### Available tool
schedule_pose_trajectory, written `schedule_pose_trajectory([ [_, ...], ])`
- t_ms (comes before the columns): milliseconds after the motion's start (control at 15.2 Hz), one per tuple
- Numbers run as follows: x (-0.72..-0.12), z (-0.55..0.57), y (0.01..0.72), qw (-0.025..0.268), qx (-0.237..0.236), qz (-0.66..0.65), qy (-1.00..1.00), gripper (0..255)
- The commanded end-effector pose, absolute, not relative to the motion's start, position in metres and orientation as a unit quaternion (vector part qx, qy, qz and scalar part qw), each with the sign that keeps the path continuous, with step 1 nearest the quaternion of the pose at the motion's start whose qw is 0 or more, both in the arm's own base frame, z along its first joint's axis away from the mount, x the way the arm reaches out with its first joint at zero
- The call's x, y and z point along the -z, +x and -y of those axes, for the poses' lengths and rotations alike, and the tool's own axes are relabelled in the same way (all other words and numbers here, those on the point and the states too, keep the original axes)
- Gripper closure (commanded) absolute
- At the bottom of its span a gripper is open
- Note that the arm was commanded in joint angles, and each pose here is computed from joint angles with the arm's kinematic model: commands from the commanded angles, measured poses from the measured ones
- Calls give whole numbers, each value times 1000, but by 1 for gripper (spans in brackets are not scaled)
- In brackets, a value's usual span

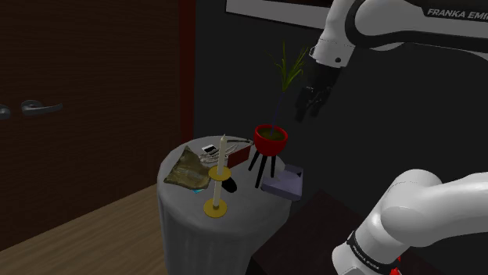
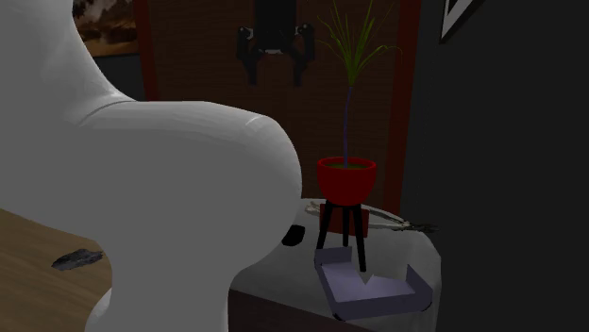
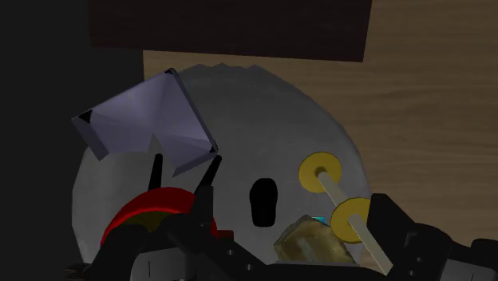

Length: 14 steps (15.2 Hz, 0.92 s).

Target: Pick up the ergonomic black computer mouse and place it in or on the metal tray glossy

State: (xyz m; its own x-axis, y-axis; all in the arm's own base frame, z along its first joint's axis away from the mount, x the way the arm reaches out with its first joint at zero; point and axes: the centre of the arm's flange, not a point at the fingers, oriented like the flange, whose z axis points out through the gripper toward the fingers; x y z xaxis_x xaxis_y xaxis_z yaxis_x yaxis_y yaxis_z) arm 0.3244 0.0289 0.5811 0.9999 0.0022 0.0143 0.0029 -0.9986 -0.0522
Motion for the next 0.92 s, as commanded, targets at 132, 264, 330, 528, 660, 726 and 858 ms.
schedule_pose_trajectory([
  [132,-558,-30,336,28,10,0,-1000,0],
  [264,-534,-31,347,31,12,-1,-999,0],
  [330,-522,-32,353,32,13,-2,-999,0],
  [528,-487,-33,370,35,17,-4,-999,0],
  [660,-464,-35,382,37,20,-5,-999,0],
  [726,-453,-35,387,38,21,-6,-999,0],
  [858,-429,-37,399,40,23,-7,-999,0],
])
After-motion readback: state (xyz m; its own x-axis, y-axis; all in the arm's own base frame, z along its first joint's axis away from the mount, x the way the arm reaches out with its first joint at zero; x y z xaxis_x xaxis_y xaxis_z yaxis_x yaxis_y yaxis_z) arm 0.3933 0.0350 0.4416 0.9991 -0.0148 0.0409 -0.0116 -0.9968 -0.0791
